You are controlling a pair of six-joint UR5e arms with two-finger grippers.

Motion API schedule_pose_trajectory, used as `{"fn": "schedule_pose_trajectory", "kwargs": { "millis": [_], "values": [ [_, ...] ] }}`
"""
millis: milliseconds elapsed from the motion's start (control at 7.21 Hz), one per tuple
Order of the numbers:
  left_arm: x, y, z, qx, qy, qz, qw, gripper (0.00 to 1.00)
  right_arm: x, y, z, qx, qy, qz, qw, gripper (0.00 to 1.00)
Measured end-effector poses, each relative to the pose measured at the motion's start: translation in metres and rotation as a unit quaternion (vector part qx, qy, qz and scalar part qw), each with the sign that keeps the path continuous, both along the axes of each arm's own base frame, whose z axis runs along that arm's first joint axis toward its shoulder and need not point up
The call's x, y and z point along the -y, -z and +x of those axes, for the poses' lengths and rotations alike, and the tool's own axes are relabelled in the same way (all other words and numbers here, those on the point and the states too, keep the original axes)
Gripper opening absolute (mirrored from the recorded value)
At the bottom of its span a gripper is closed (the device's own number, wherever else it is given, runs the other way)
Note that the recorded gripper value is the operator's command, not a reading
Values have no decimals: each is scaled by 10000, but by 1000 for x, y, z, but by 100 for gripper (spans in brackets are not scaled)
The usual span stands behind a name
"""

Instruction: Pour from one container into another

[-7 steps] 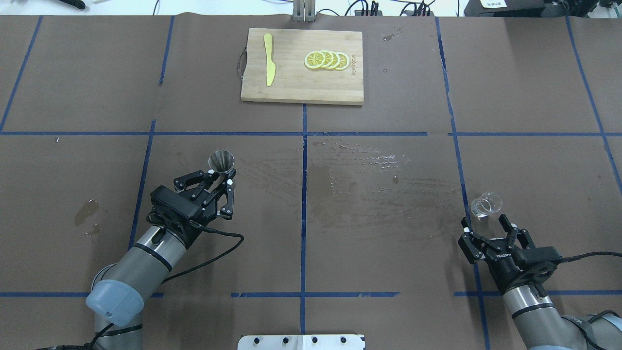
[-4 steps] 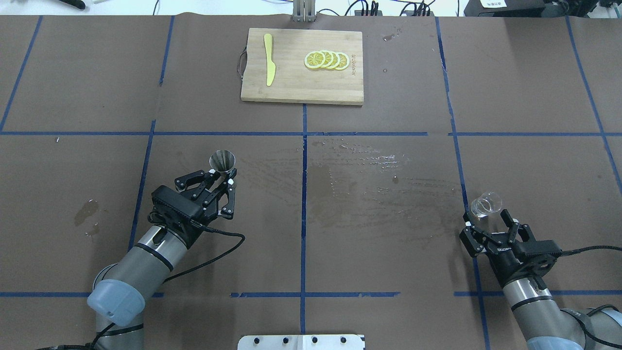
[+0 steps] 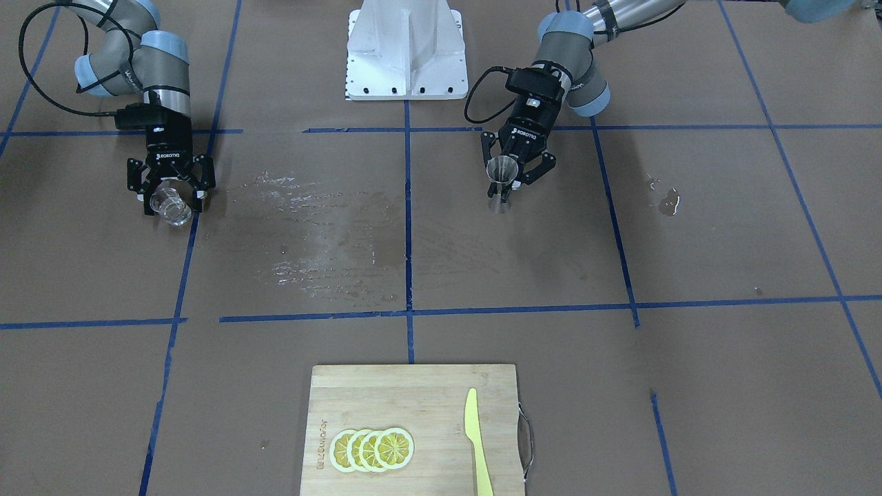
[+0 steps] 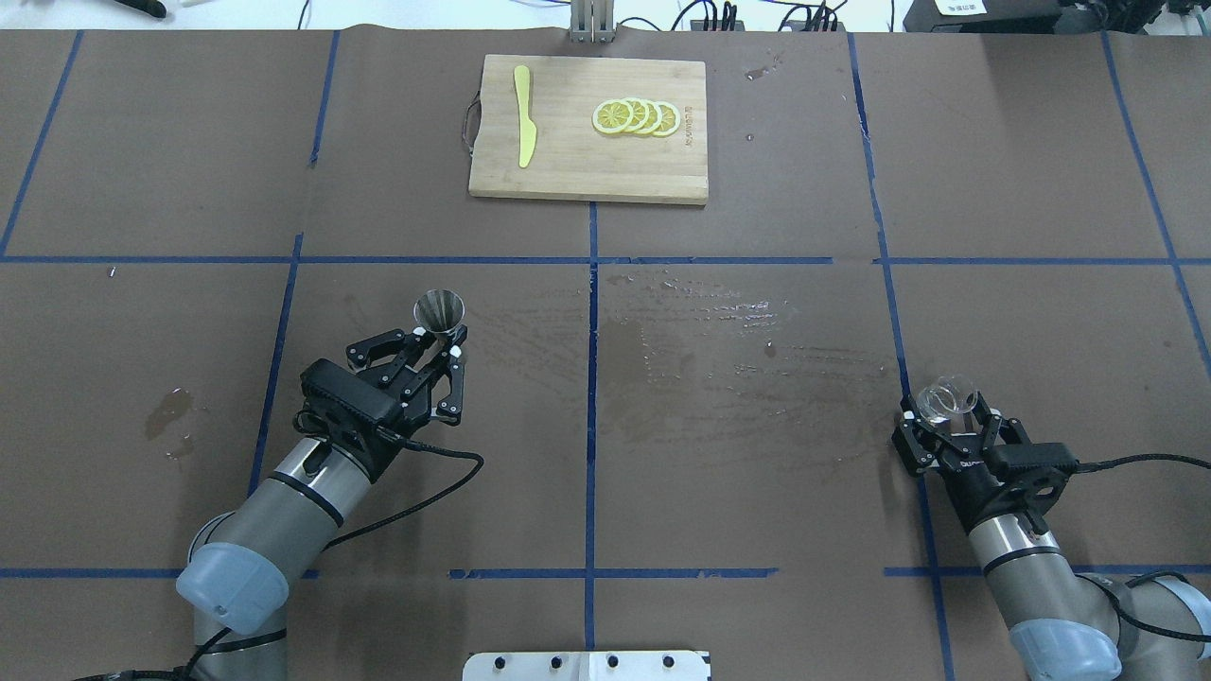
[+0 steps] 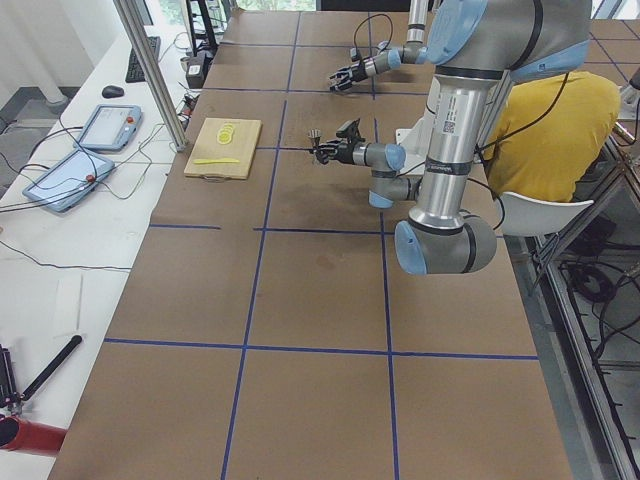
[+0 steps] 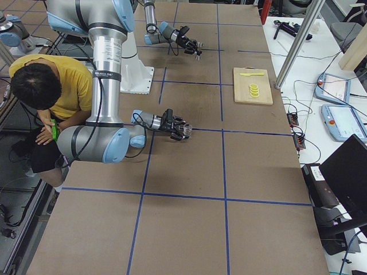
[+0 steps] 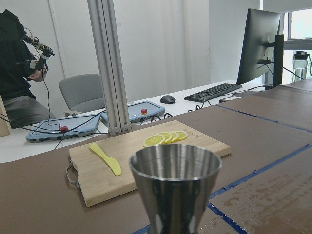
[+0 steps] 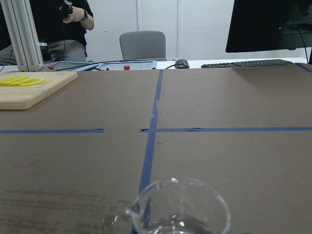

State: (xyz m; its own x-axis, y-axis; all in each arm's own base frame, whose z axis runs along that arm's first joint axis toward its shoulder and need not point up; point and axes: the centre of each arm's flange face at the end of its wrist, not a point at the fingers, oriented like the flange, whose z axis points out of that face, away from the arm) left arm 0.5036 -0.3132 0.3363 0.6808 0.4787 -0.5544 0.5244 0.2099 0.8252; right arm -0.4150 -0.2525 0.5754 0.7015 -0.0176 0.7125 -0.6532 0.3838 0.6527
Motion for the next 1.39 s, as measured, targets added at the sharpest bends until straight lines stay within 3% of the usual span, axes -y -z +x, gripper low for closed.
{"fn": "schedule_pose_trajectory", "kwargs": {
  "millis": [139,416,555,833,1110,1388],
  "values": [
    [0,0,0,-3,1,1,10000,0,1,2,-4,23,-1,1,10000,69],
    [0,2,0,-8,1,1,10000,0,1,-3,-6,-13,-9,2,10000,29],
    [0,2,0,-14,0,3,10000,0,2,-6,-5,-31,-13,7,10000,15],
    [-1,4,0,-27,-6,5,10000,0,4,0,-3,-100,4,63,9999,12],
    [-2,5,1,-35,-17,8,10000,0,13,24,2,-124,13,202,9997,20],
    [-3,12,4,103,-110,169,9997,0,19,57,5,-119,147,296,9994,7]
  ]
}}
